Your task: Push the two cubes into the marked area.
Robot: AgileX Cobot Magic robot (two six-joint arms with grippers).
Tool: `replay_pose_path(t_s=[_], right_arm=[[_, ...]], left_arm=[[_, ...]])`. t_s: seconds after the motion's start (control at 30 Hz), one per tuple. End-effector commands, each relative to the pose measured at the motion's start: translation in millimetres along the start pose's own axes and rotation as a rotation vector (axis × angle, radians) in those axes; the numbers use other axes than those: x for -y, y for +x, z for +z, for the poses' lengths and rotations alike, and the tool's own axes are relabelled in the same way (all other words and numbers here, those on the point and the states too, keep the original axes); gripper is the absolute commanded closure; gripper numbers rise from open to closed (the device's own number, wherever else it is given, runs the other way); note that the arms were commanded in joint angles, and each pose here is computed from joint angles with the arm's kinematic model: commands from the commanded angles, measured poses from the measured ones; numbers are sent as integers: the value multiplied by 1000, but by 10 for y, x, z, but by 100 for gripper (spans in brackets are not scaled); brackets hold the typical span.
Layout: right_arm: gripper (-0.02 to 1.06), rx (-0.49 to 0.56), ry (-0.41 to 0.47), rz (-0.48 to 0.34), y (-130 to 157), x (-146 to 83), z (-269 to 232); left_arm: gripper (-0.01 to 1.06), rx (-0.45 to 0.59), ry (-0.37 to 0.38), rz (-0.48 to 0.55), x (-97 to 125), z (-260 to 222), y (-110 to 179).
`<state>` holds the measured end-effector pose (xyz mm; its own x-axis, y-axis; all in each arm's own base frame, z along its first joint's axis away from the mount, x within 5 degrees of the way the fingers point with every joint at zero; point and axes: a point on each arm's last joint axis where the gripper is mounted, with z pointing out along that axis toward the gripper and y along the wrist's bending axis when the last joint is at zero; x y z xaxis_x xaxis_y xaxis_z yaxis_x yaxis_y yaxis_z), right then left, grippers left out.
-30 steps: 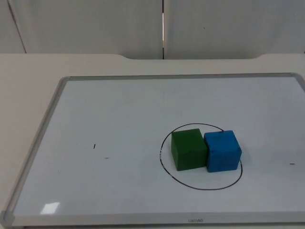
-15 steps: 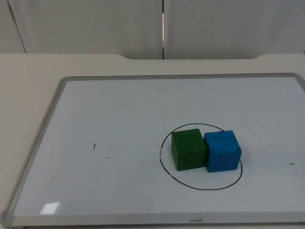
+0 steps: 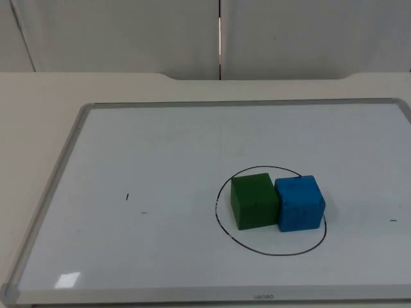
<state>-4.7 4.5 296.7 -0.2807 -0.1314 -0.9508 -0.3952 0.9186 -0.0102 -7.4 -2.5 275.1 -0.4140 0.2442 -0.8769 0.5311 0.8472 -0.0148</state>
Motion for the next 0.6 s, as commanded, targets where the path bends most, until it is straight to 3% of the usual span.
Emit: replay_pose_path(t_s=[0.0,0.13,0.43,0.57], right_arm=[[104,-3,-19,-16,10,-19,-12],[104,-174,-16,-56,165,-12,-27],[104,-162,42,8,173,35,5],[104,-162,42,-2,173,35,5]], left_arm=[[105,10,-2,-3,-6,6,2],[105,10,-2,-3,-5,6,2],[105,10,-2,-3,-5,6,2],[105,10,-2,-3,-5,6,2]])
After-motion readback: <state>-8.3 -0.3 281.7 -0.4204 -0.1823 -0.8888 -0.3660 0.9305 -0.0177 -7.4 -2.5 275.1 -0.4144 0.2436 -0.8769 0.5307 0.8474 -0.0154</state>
